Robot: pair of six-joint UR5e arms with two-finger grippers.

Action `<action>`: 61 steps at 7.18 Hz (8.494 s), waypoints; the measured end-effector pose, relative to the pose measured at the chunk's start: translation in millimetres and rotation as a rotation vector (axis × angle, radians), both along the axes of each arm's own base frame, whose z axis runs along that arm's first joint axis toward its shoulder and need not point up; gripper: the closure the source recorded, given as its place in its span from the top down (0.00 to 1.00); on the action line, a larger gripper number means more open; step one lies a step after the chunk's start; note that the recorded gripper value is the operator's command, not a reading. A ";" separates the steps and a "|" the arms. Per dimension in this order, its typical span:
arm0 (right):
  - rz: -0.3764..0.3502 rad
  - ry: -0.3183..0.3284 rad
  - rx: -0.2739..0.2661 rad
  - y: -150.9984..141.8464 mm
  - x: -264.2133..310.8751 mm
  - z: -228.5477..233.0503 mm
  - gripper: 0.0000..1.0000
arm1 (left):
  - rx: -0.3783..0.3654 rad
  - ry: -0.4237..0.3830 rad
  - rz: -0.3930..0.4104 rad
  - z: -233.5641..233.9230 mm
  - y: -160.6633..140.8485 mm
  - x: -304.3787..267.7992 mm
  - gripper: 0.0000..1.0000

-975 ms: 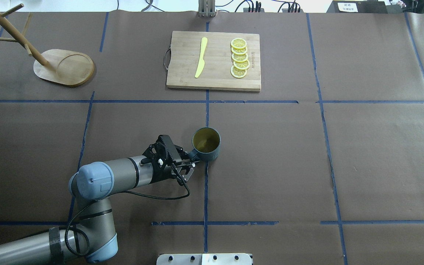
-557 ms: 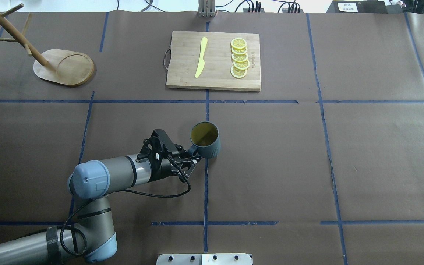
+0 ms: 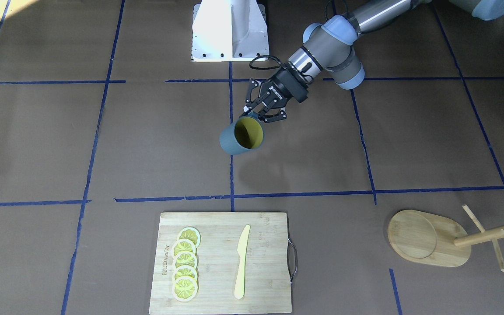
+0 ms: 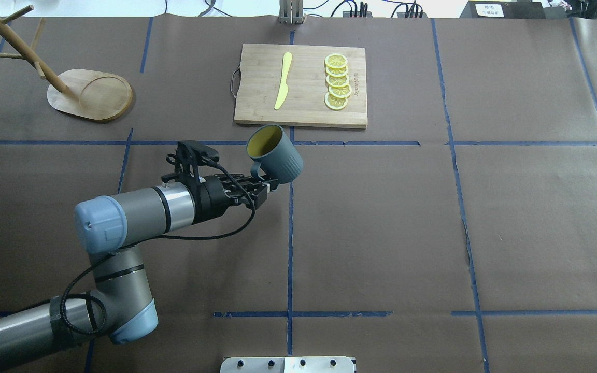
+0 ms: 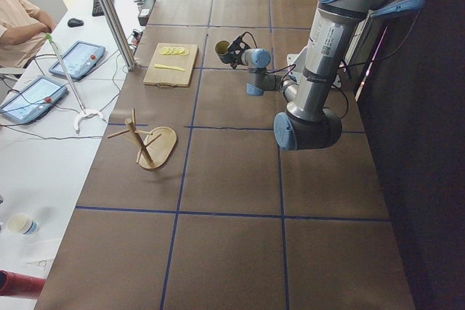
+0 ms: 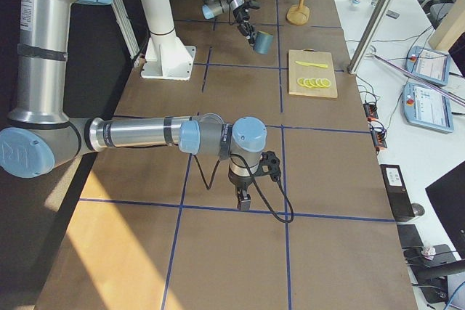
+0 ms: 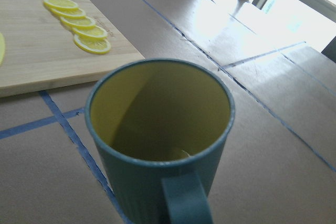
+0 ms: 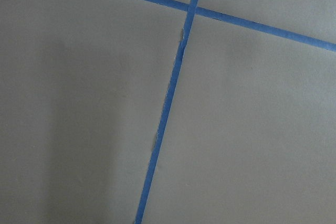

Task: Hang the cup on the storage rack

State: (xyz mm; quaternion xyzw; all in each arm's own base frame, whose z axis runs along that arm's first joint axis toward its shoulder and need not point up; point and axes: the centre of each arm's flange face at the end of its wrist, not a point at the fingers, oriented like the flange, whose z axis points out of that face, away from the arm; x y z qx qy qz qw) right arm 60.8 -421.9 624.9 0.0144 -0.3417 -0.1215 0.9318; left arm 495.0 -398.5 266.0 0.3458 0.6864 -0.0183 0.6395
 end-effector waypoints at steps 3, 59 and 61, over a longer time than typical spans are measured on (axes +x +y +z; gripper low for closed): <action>-0.001 0.002 0.003 -0.2 0.1 -1.0 1.00 | -0.460 0.393 -0.019 3.7 -65.7 -82.3 0.00; 0.010 0.006 -0.006 3.8 0.5 -2.0 1.00 | -0.660 -0.762 0.374 413.0 -32.1 -545.7 1.00; 0.010 0.005 -0.007 3.9 0.4 -1.9 1.00 | -0.658 -0.762 0.373 410.7 -31.6 -545.1 1.00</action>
